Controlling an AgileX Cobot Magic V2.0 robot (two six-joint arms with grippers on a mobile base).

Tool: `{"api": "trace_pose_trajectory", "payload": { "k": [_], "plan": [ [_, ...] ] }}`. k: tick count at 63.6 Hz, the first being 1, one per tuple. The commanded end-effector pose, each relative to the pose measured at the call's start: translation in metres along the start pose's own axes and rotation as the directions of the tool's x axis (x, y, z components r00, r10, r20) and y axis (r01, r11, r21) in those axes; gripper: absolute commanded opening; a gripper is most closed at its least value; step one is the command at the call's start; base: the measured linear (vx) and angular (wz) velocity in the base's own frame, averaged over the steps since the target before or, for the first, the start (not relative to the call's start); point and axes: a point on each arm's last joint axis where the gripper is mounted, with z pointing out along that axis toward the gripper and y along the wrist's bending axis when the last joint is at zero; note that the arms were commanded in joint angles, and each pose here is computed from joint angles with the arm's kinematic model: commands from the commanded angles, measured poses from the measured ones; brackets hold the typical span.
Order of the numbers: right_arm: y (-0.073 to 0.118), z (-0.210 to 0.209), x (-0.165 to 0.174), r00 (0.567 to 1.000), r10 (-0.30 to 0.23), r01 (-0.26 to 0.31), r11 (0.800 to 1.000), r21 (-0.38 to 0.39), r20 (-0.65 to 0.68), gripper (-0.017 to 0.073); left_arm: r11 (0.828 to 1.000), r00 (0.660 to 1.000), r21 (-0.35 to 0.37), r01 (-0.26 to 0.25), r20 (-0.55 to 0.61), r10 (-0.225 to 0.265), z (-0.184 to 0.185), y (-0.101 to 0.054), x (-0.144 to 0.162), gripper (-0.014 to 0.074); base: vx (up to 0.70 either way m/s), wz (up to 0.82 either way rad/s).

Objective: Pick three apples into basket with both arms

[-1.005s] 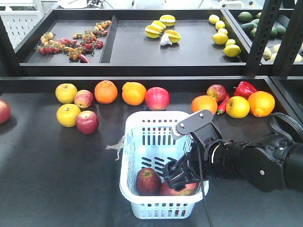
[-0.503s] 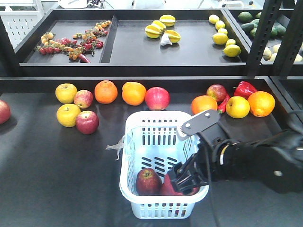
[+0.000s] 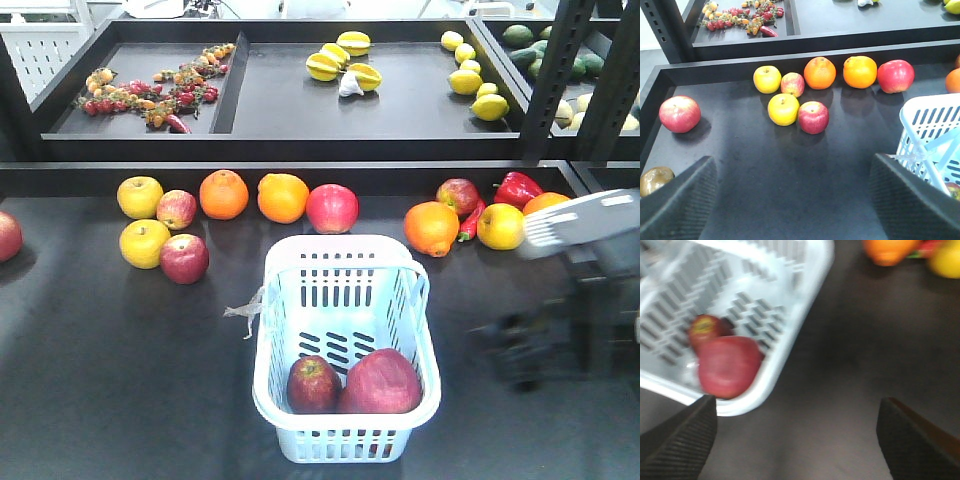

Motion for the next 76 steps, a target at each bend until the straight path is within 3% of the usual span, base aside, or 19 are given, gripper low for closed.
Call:
{"api": "trace_pose_trajectory", "payload": {
  "k": [1,13,34,62,69,76],
  "plan": [
    [-0.017,-0.030,0.000,0.997,0.018,-0.025,0.996,0.091,0.076,0.0610,1.000,0.997,0.016,0.000,0.077,-0.001,-0.005,-0.001,-0.011,0.0587,0.00,0.00],
    [-0.032,-0.069,0.023,0.991,0.084,-0.102,0.977,0.188,0.103,0.0602,1.000,0.997,0.016,0.000,0.077,-0.001,-0.005,-0.001,-0.011,0.0587,0.00,0.00],
    [-0.029,-0.100,0.035,0.966,0.103,-0.150,0.971,0.188,0.237,0.0594,1.000,0.997,0.016,0.000,0.077,-0.001,-0.005,-0.001,-0.011,0.0587,0.00,0.00],
    [-0.031,-0.102,0.032,0.956,0.089,-0.150,0.967,0.204,0.279,0.0588,1.000,0.997,0.016,0.000,0.078,-0.001,-0.005,-0.001,-0.011,0.0585,0.00,0.00],
    [-0.033,-0.102,0.032,0.957,0.075,-0.141,0.965,0.223,0.279,0.0543,1.000,0.997,0.016,0.000,0.077,-0.001,-0.005,-0.001,-0.011,0.0543,0.00,0.00],
    [-0.034,-0.102,0.032,0.958,0.066,-0.135,0.962,0.236,0.279,0.0443,1.000,0.997,0.016,0.000,0.077,-0.001,-0.005,-0.001,-0.011,0.0433,0.00,0.00]
  ]
}}
